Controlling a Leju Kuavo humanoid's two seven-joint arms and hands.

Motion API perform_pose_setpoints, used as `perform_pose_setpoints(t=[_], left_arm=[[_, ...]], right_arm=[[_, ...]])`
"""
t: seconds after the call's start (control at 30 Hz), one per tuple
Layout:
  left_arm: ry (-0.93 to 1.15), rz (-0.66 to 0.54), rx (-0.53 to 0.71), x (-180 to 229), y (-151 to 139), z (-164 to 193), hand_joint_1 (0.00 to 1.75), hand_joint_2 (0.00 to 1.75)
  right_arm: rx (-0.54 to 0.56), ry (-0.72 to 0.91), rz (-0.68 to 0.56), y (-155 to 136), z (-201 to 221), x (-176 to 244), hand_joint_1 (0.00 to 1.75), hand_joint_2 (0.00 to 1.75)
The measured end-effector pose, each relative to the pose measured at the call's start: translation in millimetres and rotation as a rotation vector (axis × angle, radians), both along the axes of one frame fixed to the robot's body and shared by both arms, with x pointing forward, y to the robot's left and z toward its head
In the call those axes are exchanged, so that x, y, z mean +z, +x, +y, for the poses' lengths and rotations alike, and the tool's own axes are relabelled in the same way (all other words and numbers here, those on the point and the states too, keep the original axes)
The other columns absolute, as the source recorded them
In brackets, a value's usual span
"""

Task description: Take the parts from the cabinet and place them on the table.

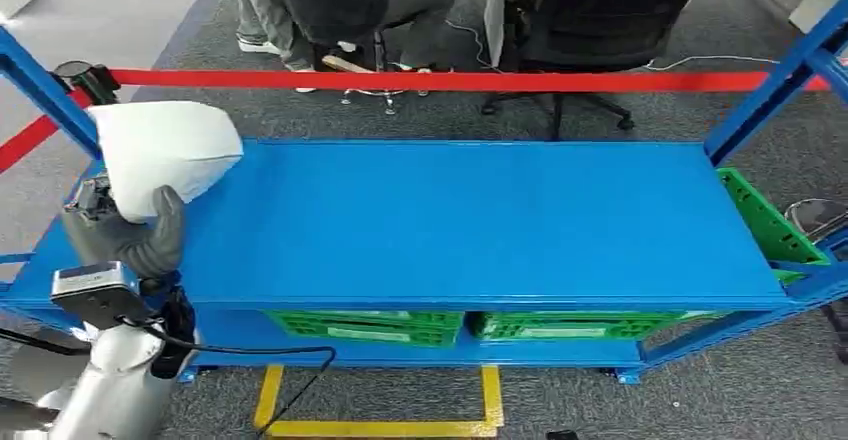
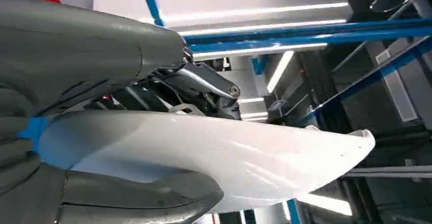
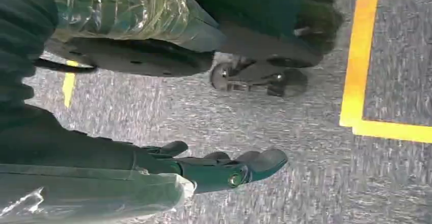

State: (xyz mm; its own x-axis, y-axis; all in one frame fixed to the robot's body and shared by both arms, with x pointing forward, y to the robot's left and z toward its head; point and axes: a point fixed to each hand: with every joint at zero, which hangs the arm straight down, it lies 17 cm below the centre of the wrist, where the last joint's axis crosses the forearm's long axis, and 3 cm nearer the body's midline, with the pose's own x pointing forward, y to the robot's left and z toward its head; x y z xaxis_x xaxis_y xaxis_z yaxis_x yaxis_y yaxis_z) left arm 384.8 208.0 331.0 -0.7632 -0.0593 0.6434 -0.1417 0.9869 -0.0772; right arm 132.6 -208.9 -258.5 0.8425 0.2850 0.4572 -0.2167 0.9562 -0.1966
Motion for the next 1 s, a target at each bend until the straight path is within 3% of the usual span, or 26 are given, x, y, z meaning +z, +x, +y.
perform_pose_setpoints(t=[1.0], left_arm=[[0.0, -0.02, 0.005, -2, -12, -2, 1.75, 1.75]], right_arm=[[0.006, -0.001, 0.015, -3, -3, -2, 0.0, 1.75]])
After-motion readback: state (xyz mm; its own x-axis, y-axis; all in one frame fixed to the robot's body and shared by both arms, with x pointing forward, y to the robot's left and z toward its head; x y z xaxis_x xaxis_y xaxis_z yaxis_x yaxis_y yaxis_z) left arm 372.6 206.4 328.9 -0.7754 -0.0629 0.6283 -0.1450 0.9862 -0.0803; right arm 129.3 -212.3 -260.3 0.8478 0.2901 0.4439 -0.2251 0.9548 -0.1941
